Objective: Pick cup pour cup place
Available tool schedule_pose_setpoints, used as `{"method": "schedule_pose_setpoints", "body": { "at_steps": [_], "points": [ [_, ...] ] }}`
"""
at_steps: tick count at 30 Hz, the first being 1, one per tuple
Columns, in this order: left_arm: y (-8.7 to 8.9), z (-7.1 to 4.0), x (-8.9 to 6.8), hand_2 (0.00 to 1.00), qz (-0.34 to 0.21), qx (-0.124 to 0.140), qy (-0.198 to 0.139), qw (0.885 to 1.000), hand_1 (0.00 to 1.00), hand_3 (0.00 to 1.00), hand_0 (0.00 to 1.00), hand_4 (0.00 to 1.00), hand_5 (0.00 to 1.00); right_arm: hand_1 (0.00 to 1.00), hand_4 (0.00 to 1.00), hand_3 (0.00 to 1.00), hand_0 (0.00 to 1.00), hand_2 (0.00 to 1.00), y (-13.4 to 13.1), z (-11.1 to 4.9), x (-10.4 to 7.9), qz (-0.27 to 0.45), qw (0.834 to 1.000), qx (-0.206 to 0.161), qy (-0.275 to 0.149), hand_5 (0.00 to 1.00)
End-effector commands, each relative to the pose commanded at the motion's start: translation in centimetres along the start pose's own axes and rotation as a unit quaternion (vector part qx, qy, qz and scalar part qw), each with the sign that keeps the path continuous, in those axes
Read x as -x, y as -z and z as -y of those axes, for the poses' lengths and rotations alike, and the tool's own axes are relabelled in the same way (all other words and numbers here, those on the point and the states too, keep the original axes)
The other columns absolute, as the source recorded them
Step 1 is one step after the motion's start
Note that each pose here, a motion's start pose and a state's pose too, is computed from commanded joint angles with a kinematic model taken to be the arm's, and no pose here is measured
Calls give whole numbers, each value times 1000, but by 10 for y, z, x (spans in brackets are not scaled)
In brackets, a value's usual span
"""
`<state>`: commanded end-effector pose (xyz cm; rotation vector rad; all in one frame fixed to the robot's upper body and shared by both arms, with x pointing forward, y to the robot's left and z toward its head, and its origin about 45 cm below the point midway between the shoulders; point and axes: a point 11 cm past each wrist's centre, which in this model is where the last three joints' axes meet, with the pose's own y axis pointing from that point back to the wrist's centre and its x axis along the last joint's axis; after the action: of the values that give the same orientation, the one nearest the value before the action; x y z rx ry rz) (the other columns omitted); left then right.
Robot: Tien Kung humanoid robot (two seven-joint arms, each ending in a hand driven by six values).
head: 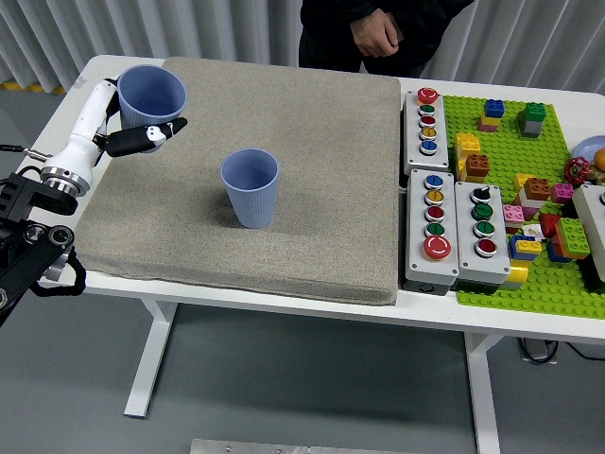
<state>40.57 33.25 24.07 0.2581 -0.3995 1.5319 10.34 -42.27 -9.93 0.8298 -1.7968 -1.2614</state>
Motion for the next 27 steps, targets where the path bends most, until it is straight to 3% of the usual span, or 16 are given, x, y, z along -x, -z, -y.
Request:
{"method": "schedule_pose_setpoints", "body": {
  "at_steps": [7,18,27],
  "points": [
    [29,-7,-3,538,-140,-52,-61,987,511,526,581,816,195,688,317,697,721,734,-1,0,1,2,1000,1,1,296],
    [45,-14,9,541,-88,-47,-88,991,519,528,587,812,200,688,317,697,721,734,4,-1,3,5,1000,-3,4,295],
    [65,-22,23,546,-103,-66,-93,988,523,529,592,806,195,688,318,696,721,734,6,-1,5,6,1000,-5,5,294]
  ]
}}
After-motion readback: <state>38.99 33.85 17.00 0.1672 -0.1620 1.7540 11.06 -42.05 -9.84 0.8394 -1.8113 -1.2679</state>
